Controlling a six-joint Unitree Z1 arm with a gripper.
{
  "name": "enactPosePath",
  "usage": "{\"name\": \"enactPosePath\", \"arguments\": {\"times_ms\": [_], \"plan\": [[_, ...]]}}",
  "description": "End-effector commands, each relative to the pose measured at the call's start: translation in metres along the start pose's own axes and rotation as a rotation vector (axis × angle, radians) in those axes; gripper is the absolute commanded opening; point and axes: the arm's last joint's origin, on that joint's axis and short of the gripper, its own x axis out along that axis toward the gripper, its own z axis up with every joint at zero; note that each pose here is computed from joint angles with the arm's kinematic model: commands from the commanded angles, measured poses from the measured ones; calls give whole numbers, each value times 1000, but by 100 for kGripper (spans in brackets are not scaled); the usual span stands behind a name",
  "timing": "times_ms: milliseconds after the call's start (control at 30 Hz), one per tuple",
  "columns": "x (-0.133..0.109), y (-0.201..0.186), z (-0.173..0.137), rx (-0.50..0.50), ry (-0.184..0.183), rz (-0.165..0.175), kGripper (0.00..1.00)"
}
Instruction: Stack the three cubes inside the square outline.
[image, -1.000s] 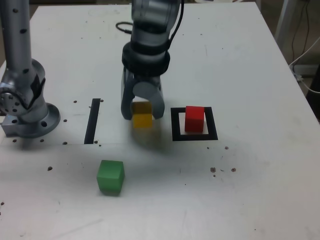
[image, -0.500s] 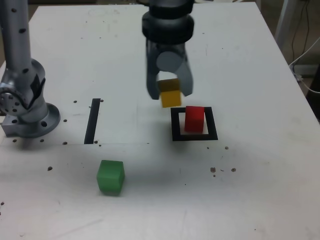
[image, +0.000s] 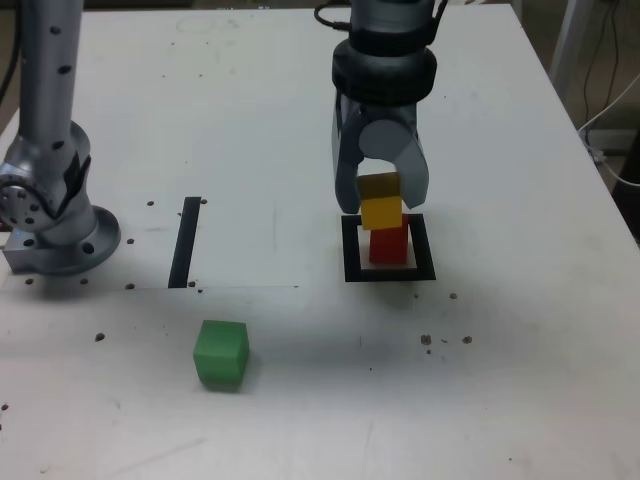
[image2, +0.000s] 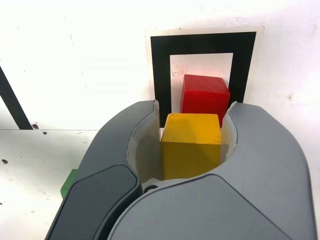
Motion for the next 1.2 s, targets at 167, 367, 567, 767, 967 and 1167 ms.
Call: {"name": "enactPosePath", "arguments": {"times_ms": [167, 367, 567, 767, 967, 1167], "plan": [[6, 0, 11, 3, 5, 3, 21], [10, 2, 16, 5, 1, 9, 21], [13, 3, 18, 7, 2, 20, 26], [14, 3, 18, 11, 8, 22, 44], [15, 3, 17, 16, 12, 21, 66], [12, 3, 14, 17, 12, 25, 98]]}}
